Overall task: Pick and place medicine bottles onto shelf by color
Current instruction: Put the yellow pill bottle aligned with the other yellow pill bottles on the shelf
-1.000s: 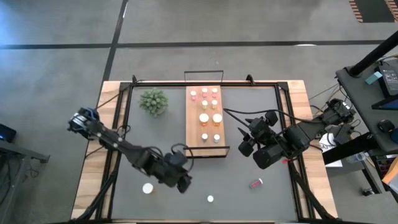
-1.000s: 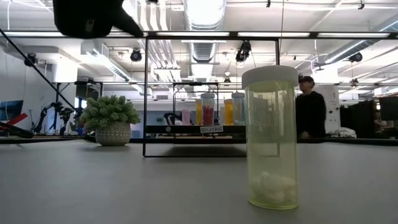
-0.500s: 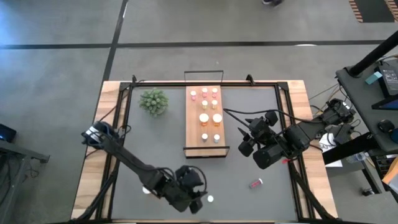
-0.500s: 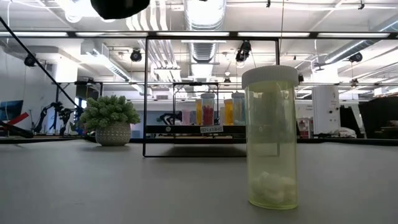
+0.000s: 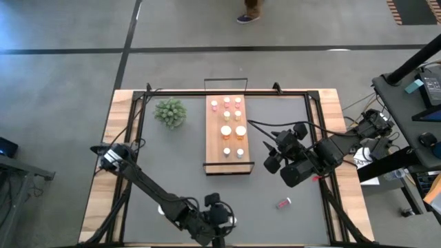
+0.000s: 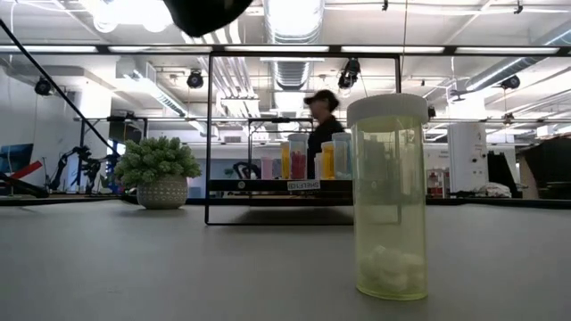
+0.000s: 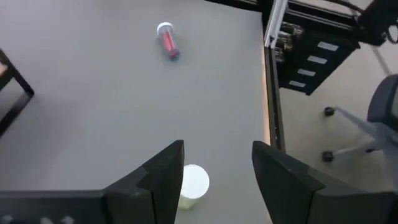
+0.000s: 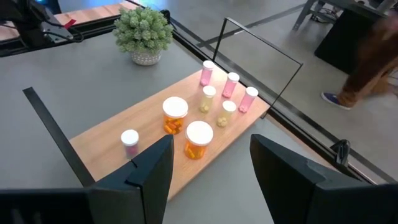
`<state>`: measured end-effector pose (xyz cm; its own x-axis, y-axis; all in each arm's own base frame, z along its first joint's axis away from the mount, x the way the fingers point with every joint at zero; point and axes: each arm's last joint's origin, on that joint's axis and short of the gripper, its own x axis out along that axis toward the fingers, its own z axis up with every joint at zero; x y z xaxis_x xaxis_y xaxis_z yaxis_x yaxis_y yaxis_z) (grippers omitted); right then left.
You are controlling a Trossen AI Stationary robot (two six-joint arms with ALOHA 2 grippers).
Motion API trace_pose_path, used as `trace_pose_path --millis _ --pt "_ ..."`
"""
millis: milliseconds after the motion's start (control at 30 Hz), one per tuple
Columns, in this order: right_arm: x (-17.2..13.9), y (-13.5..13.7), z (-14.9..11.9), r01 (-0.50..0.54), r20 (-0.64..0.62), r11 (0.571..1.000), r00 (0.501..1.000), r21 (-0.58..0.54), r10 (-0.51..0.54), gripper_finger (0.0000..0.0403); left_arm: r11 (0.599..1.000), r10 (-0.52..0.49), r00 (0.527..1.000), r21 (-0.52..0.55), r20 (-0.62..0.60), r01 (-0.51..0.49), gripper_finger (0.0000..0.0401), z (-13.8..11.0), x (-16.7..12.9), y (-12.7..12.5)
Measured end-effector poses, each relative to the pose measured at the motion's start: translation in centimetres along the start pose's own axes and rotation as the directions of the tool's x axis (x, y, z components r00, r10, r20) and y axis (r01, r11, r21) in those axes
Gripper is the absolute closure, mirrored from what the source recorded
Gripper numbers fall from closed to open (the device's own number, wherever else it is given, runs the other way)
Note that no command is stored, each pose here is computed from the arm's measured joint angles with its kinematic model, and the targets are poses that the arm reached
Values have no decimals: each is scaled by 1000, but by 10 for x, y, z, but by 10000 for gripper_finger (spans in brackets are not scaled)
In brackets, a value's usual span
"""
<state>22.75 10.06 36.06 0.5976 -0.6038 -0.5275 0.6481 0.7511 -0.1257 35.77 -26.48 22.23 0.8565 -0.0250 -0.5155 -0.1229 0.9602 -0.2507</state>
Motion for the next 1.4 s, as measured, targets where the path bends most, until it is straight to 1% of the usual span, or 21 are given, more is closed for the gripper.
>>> trace_pose_path --millis 133,200,233,400,500,600,767,867,967,1133,1267,1400 --pt "0 1 0 -4 3 1000 1000 8 4 199 996 15 1000 84 24 -17 228 -3 -3 -4" --pt "0 1 1 -5 4 1000 1000 9 5 199 989 44 998 139 34 -48 228 -6 -5 -5" --pt "0 1 1 -5 4 1000 1000 9 5 199 987 54 998 148 42 -60 228 -7 -6 -6" --pt "0 1 1 -6 5 1000 1000 12 6 199 986 50 997 155 53 -58 227 -10 -10 -11" --pt "0 1 1 -7 5 1000 1000 11 7 199 985 46 997 162 66 -57 227 -13 -17 -19" --pt "0 1 1 -7 5 1000 1000 12 6 199 983 66 993 167 95 -81 227 -18 -22 -23" --pt "0 1 1 -7 5 1000 1000 12 6 199 979 94 991 172 95 -109 226 -26 -14 -20" --pt "0 1 1 -7 5 1000 1000 12 6 199 977 104 991 177 88 -119 209 -29 -9 -18" --pt "0 1 1 -7 5 1000 1000 12 6 199 980 93 991 164 101 -109 177 -30 -5 -20" --pt "0 1 1 -7 5 1000 1000 12 7 199 977 106 990 176 88 -120 128 -47 11 -18" --pt "0 1 1 -7 5 1000 1000 12 7 199 978 114 989 167 94 -128 118 -54 23 -15" --pt "0 1 1 -7 5 1000 1000 12 7 199 977 135 986 153 103 -149 118 -52 31 -9"
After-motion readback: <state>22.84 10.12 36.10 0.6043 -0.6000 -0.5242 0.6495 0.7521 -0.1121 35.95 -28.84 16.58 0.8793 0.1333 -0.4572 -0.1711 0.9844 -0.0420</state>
